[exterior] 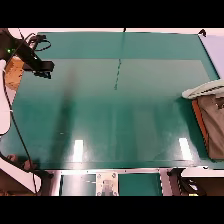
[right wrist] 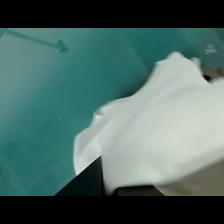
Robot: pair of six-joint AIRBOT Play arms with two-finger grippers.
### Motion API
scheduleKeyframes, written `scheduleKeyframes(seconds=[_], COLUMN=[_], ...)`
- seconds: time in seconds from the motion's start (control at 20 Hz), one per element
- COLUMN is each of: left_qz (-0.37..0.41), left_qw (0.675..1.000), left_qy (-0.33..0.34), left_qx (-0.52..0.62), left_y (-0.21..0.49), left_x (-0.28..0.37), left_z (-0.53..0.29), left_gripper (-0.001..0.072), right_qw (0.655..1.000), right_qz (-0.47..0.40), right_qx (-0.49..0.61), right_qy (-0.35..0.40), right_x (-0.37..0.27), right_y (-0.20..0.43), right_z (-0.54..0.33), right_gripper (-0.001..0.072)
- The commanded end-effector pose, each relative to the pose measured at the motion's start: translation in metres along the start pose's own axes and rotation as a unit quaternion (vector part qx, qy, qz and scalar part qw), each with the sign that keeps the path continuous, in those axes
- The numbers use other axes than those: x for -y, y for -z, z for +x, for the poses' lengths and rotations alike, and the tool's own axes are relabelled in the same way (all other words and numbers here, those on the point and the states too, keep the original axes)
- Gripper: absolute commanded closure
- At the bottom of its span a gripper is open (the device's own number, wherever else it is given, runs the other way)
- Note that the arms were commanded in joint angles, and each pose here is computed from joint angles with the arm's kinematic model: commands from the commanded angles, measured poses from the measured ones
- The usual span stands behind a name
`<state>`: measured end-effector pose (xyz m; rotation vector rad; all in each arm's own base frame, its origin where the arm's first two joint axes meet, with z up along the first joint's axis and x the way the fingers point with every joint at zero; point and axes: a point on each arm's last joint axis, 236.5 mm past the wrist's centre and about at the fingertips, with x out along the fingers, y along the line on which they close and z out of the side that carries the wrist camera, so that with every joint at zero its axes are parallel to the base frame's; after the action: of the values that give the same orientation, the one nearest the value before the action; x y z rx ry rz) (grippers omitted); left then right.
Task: Fold the shirts.
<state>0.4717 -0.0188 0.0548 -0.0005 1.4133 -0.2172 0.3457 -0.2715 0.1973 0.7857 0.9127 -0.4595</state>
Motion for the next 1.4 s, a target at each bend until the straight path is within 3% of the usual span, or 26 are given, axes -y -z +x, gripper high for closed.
scheduleKeyframes(seconds=[0.0, 0.2, 0.4, 0.7, 1.0, 1.25, 1.3, 1.35], left_qz=[0.001, 0.001, 0.002, 0.003, 0.003, 0.003, 0.003, 0.003], left_qw=[1.0, 1.0, 1.0, 1.0, 1.0, 1.0, 1.0, 1.0], left_qy=[0.013, 0.014, 0.015, 0.015, 0.017, 0.017, 0.017, 0.017], left_qx=[0.002, 0.003, 0.002, 0.003, 0.003, 0.005, 0.005, 0.005], left_y=[-0.001, -0.001, -0.001, -0.001, -0.001, -0.002, -0.002, -0.002], left_x=[0.006, 0.007, 0.007, 0.007, 0.008, 0.008, 0.008, 0.008], left_z=[0.0, 0.0, 0.0, 0.0, 0.0, 0.0, 0.0, 0.0], left_gripper=[0.0684, 0.0684, 0.0684, 0.0684, 0.0684, 0.0684, 0.0684, 0.0684], right_qw=[0.999, 0.997, 0.993, 0.981, 0.928, 0.918, 0.919, 0.919], right_qz=[0.012, 0.0, 0.001, 0.044, 0.088, 0.074, 0.07, 0.068], right_qx=[0.033, 0.059, 0.068, -0.038, -0.172, -0.208, -0.206, -0.207], right_qy=[0.033, 0.041, 0.095, 0.186, 0.319, 0.33, 0.329, 0.329], right_x=[0.035, 0.036, 0.051, 0.099, 0.18, 0.211, 0.215, 0.218], right_y=[-0.012, -0.012, 0.001, 0.057, 0.138, 0.167, 0.169, 0.171], right_z=[-0.021, -0.043, -0.072, -0.068, -0.045, 0.005, 0.013, 0.019], right_gripper=[0.0695, 0.0695, 0.0695, 0.0695, 0.0694, 0.0692, 0.0609, 0.0388])
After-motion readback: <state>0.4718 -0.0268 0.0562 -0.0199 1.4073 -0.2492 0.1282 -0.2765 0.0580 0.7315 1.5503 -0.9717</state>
